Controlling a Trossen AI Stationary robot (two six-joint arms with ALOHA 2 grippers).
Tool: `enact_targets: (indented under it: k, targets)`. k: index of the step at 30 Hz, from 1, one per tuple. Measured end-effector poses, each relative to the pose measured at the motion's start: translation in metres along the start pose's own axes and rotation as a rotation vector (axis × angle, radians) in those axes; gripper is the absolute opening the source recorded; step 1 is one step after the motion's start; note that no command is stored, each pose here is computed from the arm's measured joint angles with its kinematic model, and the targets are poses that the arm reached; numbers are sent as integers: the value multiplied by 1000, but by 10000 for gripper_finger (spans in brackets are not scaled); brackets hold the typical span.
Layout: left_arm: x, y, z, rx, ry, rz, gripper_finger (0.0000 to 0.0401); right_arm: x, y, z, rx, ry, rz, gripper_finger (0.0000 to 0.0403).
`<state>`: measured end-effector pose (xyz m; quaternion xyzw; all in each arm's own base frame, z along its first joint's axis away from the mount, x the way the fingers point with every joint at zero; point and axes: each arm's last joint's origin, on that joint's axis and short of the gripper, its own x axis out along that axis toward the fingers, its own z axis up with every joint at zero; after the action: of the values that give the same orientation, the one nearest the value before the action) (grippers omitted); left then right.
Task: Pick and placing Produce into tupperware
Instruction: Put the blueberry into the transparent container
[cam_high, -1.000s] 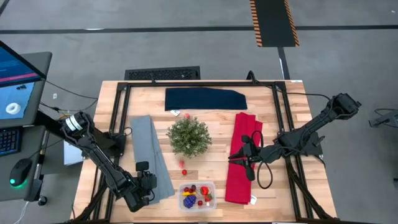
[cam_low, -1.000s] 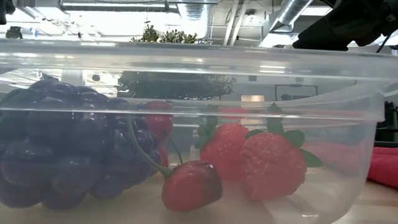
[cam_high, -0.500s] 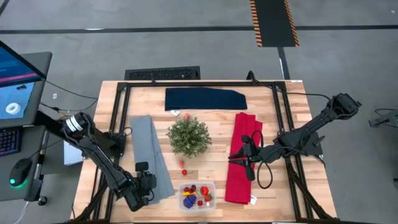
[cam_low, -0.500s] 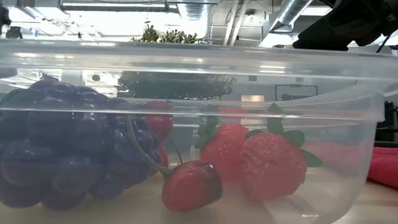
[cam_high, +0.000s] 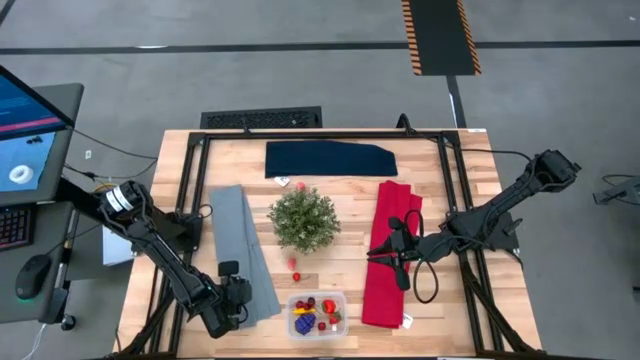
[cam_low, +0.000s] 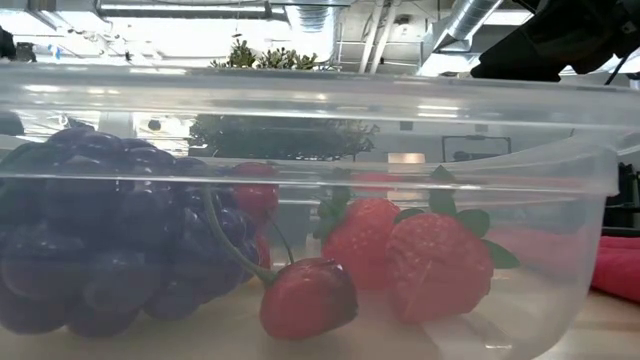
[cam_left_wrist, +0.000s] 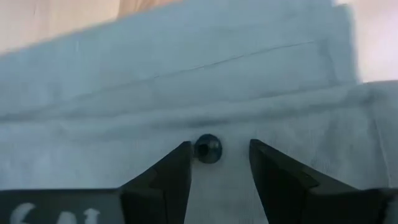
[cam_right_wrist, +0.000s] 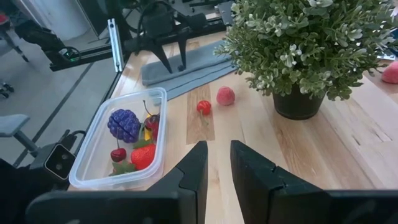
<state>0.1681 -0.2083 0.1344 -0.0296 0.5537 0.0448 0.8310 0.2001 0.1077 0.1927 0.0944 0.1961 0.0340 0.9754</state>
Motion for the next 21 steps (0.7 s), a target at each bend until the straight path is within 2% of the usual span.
enact_targets:
  k: [11,15,21]
  targets:
    - [3,0,-1,-12,-10,-17,144,0,0,0,0,0,0,92]
    - [2,0,-1,-9,-7,-20,112,0,0,0,0,0,0,92]
    - [2,0,-1,14,-14,-17,42,0,0,0,0,0,0,92]
